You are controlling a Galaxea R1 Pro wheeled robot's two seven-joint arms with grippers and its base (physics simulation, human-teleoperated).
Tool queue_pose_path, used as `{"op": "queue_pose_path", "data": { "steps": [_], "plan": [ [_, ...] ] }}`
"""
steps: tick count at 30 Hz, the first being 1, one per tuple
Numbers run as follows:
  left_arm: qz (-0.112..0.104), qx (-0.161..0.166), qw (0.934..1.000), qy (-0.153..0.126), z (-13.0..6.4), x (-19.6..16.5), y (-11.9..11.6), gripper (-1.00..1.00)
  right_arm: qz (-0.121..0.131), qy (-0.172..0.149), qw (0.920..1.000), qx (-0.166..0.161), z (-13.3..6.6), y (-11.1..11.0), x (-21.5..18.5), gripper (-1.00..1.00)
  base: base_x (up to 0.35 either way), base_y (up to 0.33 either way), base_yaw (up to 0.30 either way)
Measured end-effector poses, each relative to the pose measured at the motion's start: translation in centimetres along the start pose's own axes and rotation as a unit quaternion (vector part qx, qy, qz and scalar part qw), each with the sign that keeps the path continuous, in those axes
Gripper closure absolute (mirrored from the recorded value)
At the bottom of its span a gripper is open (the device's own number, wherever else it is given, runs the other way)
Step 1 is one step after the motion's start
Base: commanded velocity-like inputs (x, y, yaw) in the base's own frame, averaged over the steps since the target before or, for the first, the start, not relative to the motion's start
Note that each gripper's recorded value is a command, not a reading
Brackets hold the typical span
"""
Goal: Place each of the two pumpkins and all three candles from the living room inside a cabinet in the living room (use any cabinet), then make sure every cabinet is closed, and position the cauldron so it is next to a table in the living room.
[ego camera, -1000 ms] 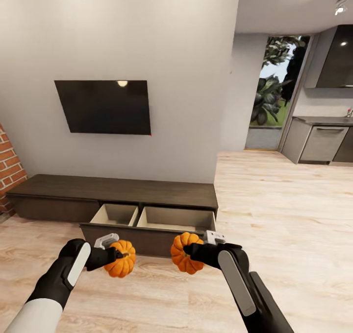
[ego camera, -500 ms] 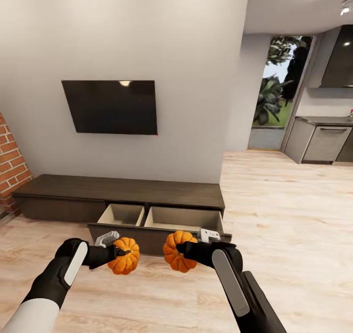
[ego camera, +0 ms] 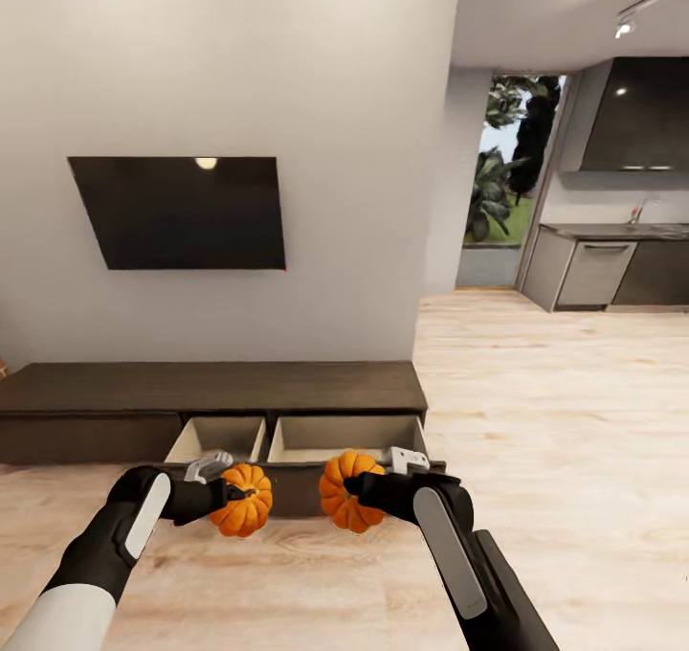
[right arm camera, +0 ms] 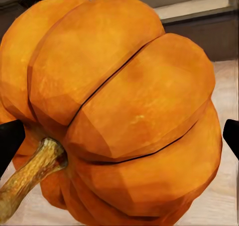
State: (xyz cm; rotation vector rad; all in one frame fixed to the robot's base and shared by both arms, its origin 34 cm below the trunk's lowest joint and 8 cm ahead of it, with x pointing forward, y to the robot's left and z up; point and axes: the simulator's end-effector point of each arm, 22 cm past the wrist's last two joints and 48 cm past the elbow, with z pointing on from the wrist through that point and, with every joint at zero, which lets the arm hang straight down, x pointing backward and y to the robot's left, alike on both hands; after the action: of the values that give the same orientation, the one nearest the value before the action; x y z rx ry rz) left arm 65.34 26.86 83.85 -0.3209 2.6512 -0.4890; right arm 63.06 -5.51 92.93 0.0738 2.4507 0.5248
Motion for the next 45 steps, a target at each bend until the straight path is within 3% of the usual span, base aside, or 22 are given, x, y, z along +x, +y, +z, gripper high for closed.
{"op": "queue_pose_path", "data": {
  "steps": [10, 31, 45],
  "plan": [
    [0.000, 0.000, 1.0000, 0.000, 0.01, 0.00, 0.00, 1.00, 0.000, -0.002, 1.0000, 0.003, 0.02, -0.18, -0.07, 1.00, 0.318, 0.001, -0.218],
    [0.001, 0.000, 1.0000, -0.004, 0.03, -0.14, -0.04, 1.00, 0.001, -0.002, 1.0000, -0.001, 0.00, 0.00, -0.09, 1.00, 0.210, 0.038, -0.004],
    [0.002, -0.002, 1.0000, -0.004, 0.05, -0.14, -0.01, 1.00, 0.000, -0.001, 1.0000, -0.003, 0.01, 0.03, -0.04, 1.00, 0.261, -0.140, 0.041]
  ]
}}
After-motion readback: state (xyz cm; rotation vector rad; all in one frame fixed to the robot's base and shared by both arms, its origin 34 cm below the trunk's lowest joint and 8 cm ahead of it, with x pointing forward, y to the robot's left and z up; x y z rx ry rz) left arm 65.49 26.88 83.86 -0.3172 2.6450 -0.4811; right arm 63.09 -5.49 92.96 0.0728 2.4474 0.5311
